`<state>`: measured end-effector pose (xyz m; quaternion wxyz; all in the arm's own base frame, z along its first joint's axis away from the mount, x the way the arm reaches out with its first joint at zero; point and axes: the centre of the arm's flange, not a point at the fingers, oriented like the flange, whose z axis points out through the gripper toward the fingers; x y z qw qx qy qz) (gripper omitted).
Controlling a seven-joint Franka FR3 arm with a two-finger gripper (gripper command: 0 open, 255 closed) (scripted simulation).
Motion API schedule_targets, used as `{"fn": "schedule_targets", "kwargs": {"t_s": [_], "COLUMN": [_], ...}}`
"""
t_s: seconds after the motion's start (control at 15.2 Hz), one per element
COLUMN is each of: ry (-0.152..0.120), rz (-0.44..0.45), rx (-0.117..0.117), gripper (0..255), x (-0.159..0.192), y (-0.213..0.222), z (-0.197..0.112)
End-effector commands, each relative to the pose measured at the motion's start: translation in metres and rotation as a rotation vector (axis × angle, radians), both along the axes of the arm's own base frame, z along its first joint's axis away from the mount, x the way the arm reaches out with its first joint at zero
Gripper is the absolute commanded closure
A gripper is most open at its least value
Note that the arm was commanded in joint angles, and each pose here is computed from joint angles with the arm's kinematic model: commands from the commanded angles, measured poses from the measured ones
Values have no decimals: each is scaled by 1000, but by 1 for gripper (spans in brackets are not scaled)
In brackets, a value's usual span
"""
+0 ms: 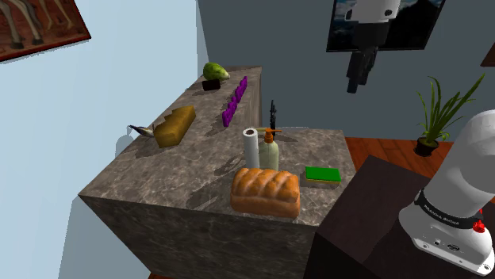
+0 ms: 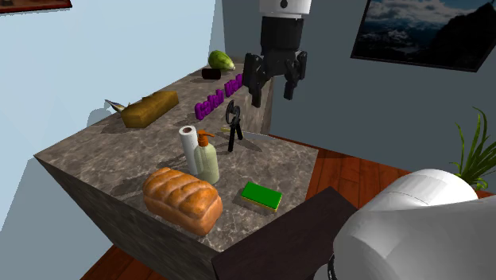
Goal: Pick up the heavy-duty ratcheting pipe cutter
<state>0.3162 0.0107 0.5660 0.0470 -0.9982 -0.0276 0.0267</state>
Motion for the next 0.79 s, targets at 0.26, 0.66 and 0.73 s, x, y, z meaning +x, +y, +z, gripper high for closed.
{"fn": "schedule_targets", "kwargs": {"t_s": [0.26, 0.66, 0.73], "ry": [0, -1, -1], "rz": [-136, -341, -375], "rx": [-24, -60, -66], "gripper": [0, 0, 0], "x": [44, 114, 126], "y": [18, 32, 33], "z": [-20, -51, -56]}}
